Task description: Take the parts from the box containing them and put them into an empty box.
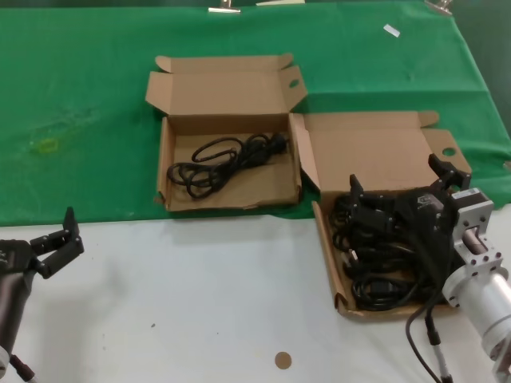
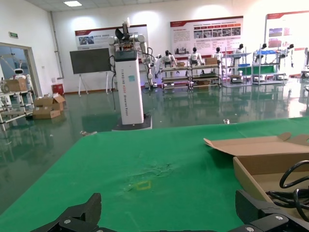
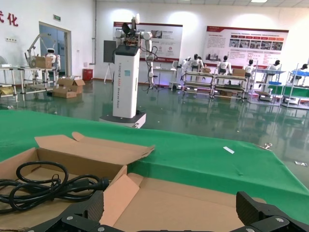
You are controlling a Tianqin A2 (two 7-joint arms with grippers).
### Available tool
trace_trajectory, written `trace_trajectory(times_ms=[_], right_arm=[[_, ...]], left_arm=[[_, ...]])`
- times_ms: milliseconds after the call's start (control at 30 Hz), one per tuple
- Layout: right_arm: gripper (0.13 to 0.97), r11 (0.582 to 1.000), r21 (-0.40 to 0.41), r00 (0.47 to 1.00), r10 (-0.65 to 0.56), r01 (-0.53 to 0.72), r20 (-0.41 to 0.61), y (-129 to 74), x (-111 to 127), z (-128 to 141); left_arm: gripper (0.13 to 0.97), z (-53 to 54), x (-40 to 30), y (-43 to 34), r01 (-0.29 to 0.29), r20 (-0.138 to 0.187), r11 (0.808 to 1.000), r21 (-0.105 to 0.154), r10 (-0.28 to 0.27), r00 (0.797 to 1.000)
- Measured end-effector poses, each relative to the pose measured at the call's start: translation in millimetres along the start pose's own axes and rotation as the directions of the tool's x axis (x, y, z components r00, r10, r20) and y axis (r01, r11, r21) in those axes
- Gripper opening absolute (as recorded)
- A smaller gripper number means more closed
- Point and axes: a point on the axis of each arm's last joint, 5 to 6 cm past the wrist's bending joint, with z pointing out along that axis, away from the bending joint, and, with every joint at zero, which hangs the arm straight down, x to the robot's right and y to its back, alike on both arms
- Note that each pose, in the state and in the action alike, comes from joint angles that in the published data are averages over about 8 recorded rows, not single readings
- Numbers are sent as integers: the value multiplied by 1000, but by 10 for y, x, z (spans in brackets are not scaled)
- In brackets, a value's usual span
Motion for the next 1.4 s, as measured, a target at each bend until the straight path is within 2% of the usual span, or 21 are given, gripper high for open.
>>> trace_trajectory(times_ms=[1400], right_arm=[[966,1000,0,1000,0,0,0,0,0,0]], left_arm=[[966,0,0,0,0,0,1000,0,0,1000]])
